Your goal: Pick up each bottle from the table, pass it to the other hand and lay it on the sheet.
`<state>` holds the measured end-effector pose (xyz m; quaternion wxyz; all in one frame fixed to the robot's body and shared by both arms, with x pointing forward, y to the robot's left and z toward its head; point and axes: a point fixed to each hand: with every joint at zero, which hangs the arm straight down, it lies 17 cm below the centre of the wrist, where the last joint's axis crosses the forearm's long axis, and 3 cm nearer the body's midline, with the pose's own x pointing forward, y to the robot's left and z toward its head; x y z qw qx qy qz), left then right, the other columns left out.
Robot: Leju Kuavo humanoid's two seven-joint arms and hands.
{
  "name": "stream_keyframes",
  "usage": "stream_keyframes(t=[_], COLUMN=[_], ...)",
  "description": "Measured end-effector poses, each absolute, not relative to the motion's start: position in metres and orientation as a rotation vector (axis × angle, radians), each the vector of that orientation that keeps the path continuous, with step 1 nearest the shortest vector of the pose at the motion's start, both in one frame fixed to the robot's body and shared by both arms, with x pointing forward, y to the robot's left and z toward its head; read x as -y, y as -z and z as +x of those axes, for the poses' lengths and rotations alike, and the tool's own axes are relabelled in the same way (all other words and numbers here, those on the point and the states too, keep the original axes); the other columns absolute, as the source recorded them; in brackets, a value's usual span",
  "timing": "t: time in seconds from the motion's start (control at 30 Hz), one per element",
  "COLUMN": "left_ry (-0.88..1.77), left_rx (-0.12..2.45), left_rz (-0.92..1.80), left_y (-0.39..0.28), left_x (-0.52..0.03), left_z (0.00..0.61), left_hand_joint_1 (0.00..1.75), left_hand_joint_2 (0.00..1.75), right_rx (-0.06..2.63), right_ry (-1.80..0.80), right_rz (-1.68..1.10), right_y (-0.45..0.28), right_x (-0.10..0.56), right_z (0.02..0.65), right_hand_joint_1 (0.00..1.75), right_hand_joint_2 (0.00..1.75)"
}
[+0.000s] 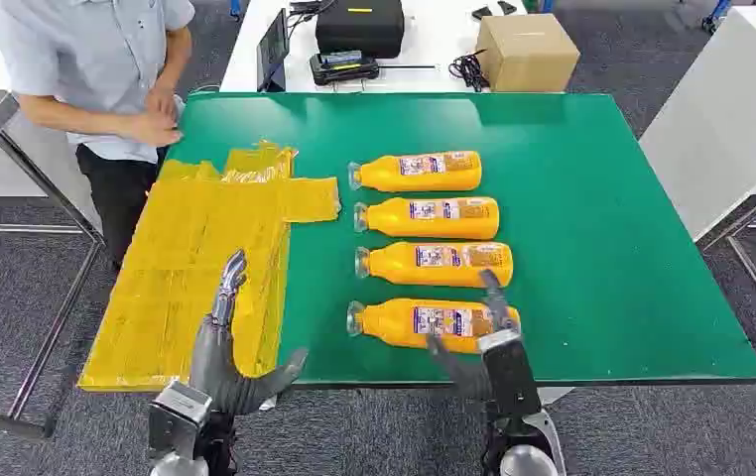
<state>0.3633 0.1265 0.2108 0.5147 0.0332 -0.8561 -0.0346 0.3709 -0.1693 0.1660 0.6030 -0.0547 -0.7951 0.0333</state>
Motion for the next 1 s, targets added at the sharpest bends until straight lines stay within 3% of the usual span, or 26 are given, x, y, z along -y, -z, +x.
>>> stream_keyframes(t=[0.17,0.7,1.0], left_ry=[0.145,0.164,0.173], left_rx=[2.071,2.064,2.046], left_rz=[0.109,0.120,0.119], left_y=[-0.213,-0.212,-0.210], left_x=[-0.114,-0.107,-0.105], left_z=[0.363,0.367,0.371], left_hand_joint_1=[0.00,0.00,0.00], left_hand_joint_2=[1.75,1.75,1.75], right_rx=[1.908,2.018,1.926], right_ry=[-0.261,-0.482,-0.734], right_rz=[-0.375,-0.620,-0.897], right_y=[-0.185,-0.219,-0.212], right_x=[0.173,0.156,0.153], right_z=[0.368,0.361,0.371], right_hand_joint_1=[0.00,0.00,0.00], right_hand_joint_2=[1.75,1.75,1.75])
